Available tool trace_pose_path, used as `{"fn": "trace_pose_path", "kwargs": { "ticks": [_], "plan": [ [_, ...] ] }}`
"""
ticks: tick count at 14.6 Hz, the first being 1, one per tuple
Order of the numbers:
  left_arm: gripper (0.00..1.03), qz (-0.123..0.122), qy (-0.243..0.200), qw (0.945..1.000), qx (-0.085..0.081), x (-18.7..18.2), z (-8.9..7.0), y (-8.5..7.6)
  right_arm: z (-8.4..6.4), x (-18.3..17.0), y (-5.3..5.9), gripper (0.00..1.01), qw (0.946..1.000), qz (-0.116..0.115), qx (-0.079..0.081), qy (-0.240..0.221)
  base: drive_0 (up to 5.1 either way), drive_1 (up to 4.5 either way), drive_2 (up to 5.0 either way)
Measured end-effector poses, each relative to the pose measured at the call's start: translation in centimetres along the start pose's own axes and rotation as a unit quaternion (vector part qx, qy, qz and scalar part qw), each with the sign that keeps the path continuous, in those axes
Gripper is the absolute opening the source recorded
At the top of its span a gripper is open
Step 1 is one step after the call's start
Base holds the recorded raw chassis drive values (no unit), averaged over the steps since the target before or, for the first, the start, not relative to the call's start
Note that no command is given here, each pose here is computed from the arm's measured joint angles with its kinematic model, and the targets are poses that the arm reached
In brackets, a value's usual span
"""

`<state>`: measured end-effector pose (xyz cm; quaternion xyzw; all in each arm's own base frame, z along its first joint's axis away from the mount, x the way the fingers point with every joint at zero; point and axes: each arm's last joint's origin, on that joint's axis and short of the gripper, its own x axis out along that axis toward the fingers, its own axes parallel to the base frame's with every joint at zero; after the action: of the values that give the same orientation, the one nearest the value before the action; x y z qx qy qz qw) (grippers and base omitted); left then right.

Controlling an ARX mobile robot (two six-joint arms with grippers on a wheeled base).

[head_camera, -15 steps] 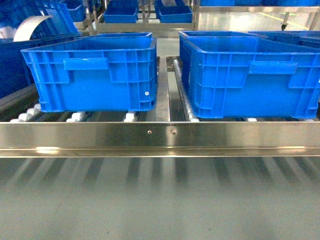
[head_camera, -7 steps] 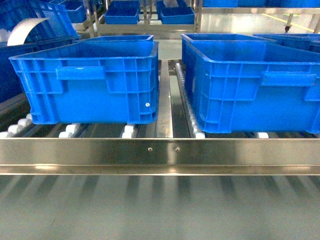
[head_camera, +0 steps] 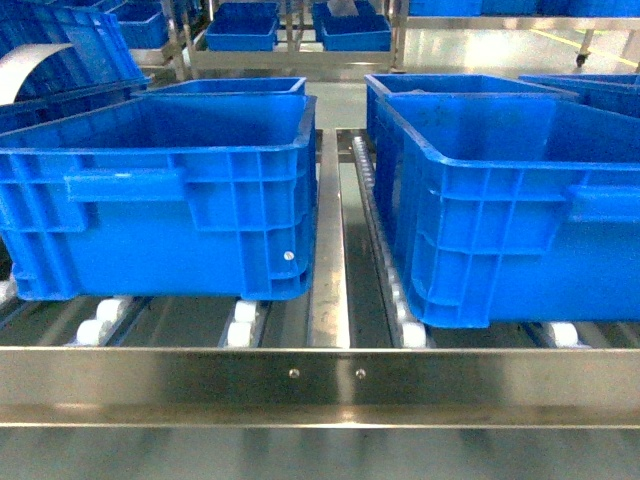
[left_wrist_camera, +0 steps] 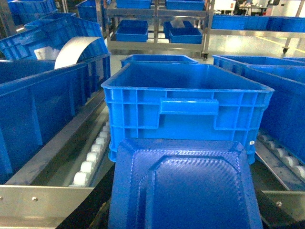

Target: Sort blue parts and orange caps into right shelf containers

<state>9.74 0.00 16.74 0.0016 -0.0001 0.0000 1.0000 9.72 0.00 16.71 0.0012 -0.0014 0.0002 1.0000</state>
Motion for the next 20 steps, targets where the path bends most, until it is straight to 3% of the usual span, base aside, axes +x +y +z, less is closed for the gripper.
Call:
{"fn": "trace_pose_path", "kwargs": {
  "ticks": [4,20],
  "plan": [
    [0.44,0.000,0.002,1.0000,0.000,0.00,-0.03,0.00,0.00,0.00,0.00,0.43,1.0000,0.000,0.000,0.000,-0.1,4.28,-4.4],
    [0.44,0.000,0.001,1.0000,0.000,0.00,-0.02,0.00,-0.01,0.00,0.00,0.43,1.0000,0.000,0.000,0.000,0.0,0.00,0.0]
  ]
}}
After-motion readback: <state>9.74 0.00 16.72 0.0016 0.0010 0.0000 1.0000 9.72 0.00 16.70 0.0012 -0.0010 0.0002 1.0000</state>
